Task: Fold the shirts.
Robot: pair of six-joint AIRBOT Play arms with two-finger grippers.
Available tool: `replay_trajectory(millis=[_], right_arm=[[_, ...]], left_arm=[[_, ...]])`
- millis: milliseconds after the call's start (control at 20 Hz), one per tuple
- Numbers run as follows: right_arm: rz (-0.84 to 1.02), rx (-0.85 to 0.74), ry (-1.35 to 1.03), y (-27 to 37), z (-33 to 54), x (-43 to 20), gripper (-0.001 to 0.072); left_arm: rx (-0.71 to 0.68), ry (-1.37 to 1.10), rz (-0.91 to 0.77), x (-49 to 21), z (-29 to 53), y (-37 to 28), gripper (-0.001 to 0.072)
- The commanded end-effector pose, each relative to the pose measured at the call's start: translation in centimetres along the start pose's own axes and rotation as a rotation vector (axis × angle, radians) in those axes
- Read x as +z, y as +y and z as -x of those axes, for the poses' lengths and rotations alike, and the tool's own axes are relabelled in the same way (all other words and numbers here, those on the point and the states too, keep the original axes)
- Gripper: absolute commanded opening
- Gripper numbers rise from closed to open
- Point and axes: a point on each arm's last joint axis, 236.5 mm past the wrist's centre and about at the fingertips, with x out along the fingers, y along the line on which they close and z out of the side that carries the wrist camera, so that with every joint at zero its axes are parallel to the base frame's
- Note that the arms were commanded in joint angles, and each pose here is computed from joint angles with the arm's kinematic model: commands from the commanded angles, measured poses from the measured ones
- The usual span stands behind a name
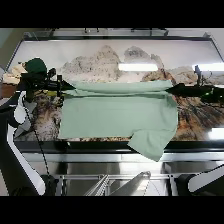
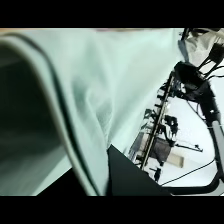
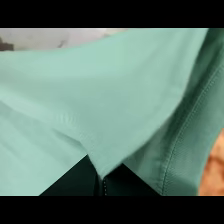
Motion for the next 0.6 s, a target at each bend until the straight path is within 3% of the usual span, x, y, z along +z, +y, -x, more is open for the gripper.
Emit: replay_trajectory(millis=[0, 150, 200, 250, 400, 450, 500, 550], right_arm=[[-0.009, -0.069, 0.059, -1.5, -0.4, -1.6, 0.0028], [-0.027, -0.094, 0.066, -2.1, -0.4, -1.8, 0.0037], [-0.036, -0.099, 0.073, -2.2, -0.3, -2.0, 0.0171], [-0.046, -0.105, 0.082, -2.3, -0.3, -2.2, 0.0258], [-0.059, -0.174, 0.153, -3.1, 1.1, -3.6, 0.0291], [-0.067, -0.217, 0.184, -3.4, 2.1, -4.1, 0.0428], [-0.078, -0.254, 0.211, -3.6, 3.3, -4.5, 0.0506], [-0.089, -0.288, 0.235, -3.6, 4.7, -4.9, 0.0505]], left_arm=[[0.077, 0.052, 0.036, -1.4, -0.3, 2.1, 0.0024], [0.11, 0.064, 0.022, -1.4, 0.0, 1.9, 0.0048], [0.111, 0.068, 0.009, -1.4, 0.1, 1.5, 0.022], [0.11, 0.078, -0.004, -1.5, 0.3, 1.1, 0.0271], [0.107, 0.12, -0.032, -2.2, 1.5, -0.7, 0.0288], [0.108, 0.128, -0.007, -2.6, 2.2, -1.1, 0.0366], [0.107, 0.128, 0.028, -3.0, 3.0, -1.4, 0.0609], [0.104, 0.117, 0.061, -3.4, 3.9, -1.7, 0.0707]])
